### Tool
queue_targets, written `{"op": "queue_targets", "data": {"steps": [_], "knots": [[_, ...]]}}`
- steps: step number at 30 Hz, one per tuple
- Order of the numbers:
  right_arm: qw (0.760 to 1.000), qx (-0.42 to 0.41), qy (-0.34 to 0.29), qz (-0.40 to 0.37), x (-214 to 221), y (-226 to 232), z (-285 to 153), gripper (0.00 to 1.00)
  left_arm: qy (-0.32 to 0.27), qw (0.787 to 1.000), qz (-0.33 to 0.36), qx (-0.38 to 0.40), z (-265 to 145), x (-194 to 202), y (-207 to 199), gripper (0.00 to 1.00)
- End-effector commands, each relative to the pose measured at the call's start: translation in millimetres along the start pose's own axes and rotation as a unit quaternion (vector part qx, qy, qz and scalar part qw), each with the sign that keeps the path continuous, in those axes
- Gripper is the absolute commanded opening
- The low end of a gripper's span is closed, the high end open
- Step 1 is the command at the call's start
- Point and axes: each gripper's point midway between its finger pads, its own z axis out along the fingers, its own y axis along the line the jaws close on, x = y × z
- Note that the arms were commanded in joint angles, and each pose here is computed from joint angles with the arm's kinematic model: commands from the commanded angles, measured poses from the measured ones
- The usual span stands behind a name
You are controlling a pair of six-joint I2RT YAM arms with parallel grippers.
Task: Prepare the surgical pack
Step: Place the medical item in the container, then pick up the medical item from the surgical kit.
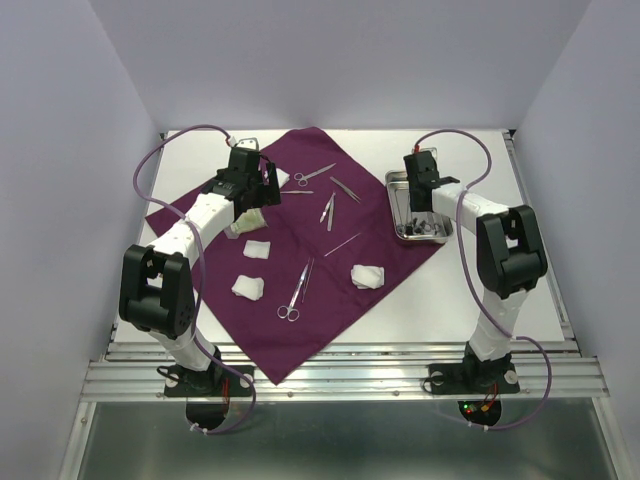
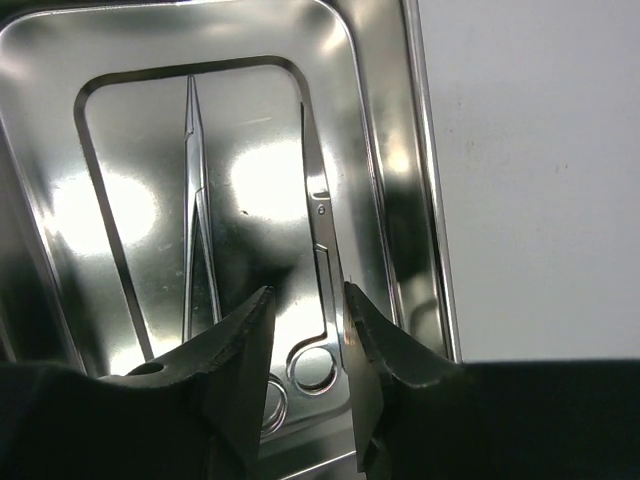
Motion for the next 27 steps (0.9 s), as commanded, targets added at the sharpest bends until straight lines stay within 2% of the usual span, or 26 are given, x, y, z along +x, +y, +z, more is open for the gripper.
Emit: {"op": "queue_targets", "data": {"steps": [1,4,7,11,17,20,27], "knots": [[0.997,-0.020,-0.057,0.038,-45,-7,-27,0.39,-0.016,1.000,0.003,0.002,-7,-10,-1,0.99],[0.993,-0.076,-0.068,0.059,-63,11,-51,0.41,-0.016,1.000,0.003,0.002,-7,-10,-1,0.99],[0.990,-0.106,-0.074,0.065,-67,34,-71,0.47,-0.016,1.000,-0.001,0.003,-6,-11,-2,0.99],[0.986,-0.149,-0.066,0.037,-58,103,-99,0.47,-0.017,1.000,-0.006,0.009,-5,-14,-6,0.99],[0.985,-0.159,-0.067,0.001,-66,136,-88,0.48,-0.018,1.000,-0.004,0.007,-7,-14,-5,0.99],[0.980,-0.184,-0.073,-0.031,-76,155,-80,0.65,-0.025,1.000,-0.010,0.001,-9,-16,-2,0.99],[0.977,-0.187,-0.073,-0.067,-85,183,-49,0.64,-0.027,1.000,-0.009,0.001,-11,-17,-2,0.99]]}}
